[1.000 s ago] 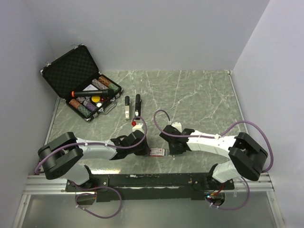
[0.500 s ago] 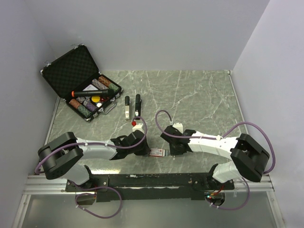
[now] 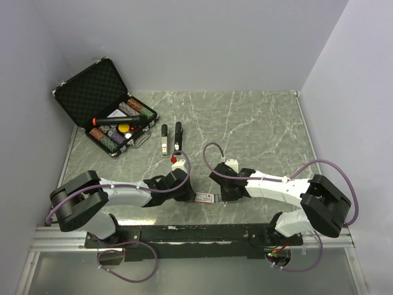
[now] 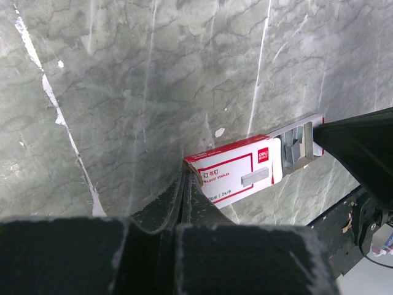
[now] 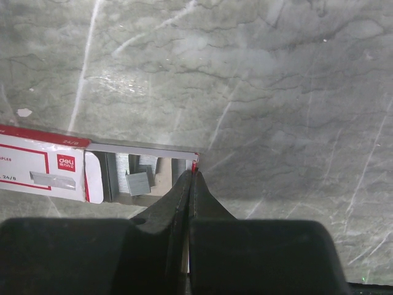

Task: Unload the staples from the stapler

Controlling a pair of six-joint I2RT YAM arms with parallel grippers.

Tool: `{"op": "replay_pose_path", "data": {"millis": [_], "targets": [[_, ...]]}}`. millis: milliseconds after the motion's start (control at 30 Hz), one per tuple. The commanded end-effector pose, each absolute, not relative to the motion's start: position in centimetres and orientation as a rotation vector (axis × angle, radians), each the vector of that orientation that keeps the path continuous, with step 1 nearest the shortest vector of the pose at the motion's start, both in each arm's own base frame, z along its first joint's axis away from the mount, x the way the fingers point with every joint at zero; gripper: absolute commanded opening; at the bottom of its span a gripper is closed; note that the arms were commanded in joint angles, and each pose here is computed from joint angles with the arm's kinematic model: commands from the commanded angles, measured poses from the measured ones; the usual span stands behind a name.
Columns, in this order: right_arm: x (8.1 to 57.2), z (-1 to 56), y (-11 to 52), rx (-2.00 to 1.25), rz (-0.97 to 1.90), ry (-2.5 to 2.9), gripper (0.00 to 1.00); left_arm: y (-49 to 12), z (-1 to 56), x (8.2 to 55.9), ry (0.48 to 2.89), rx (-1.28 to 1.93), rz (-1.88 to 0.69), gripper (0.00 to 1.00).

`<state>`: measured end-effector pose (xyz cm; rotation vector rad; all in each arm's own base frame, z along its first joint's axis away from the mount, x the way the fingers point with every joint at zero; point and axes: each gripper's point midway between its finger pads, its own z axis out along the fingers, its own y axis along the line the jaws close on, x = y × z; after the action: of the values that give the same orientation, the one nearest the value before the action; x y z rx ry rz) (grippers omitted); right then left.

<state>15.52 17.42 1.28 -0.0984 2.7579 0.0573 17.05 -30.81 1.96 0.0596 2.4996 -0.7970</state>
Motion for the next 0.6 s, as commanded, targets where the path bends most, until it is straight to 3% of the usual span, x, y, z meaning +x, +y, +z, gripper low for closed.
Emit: {"op": "replay_pose_path", "data": {"millis": [0,567], "targets": [[14.6,0.7,15.8,-0.073,-0.006,2.787,0.0,-26.9,-2.7,14.3,2.675,0.132,-0.566,0.01],[15.7,0.6,18.4,0.021,0.085,2.794,0.0,-27.2,-2.6,13.6,2.683,0.137,-0.582,0.01]]}}
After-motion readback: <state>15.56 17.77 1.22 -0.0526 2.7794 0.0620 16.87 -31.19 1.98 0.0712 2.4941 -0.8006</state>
